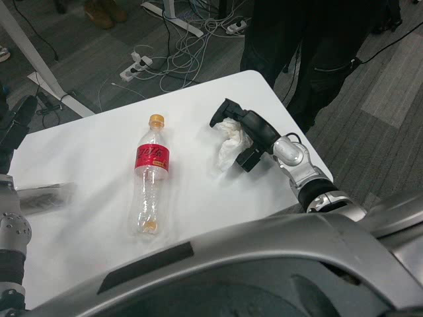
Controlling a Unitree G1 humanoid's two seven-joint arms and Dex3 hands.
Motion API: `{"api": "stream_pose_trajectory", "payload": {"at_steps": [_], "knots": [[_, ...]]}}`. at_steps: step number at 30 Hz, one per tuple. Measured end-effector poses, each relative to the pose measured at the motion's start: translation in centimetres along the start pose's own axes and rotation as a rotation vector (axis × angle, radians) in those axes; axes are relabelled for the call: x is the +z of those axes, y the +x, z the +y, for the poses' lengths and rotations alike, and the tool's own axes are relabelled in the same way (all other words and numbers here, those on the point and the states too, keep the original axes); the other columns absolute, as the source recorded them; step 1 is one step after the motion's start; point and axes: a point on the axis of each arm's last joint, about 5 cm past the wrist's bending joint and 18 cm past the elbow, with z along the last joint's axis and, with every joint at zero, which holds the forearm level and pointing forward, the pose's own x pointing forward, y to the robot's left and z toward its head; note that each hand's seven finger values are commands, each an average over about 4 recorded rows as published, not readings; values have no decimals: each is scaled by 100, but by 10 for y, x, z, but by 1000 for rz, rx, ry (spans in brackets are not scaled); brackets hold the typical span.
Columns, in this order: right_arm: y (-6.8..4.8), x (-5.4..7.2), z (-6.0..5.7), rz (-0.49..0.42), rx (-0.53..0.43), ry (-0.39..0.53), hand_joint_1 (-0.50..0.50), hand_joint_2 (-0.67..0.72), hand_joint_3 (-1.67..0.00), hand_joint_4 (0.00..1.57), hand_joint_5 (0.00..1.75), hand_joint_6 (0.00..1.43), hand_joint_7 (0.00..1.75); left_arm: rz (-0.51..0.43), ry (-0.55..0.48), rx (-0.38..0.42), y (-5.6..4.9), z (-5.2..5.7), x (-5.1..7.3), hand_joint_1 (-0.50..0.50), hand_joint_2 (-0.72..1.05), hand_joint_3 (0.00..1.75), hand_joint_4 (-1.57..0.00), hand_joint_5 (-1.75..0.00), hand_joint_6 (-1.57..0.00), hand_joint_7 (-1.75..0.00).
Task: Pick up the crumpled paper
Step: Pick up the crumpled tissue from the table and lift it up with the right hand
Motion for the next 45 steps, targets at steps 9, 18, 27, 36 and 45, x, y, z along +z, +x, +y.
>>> {"api": "stream_pose_trajectory", "payload": {"at_steps": [9,18,27,36,45], "knots": [[-1,5,-1,-19,11,-29,50,-35,-167,0,2,0,154,0,0,0,0,0,0,11,87,0,-26,0,0,0],[4,30,-8,-122,1,-102,50,-35,-167,0,0,0,154,-4,-10,3,0,0,0,12,87,0,-26,0,0,0],[10,53,-10,-231,-14,-76,50,-35,-167,0,0,0,154,-4,-10,1,-1,0,0,12,87,0,-26,0,0,0],[22,68,2,-329,33,16,50,-35,-167,0,5,0,154,-3,-10,-2,-1,-1,0,12,87,0,-26,0,0,0],[40,90,13,-441,69,98,50,-35,-167,0,0,0,154,-1,-6,-41,5,-7,0,12,87,0,-26,0,0,0]]}}
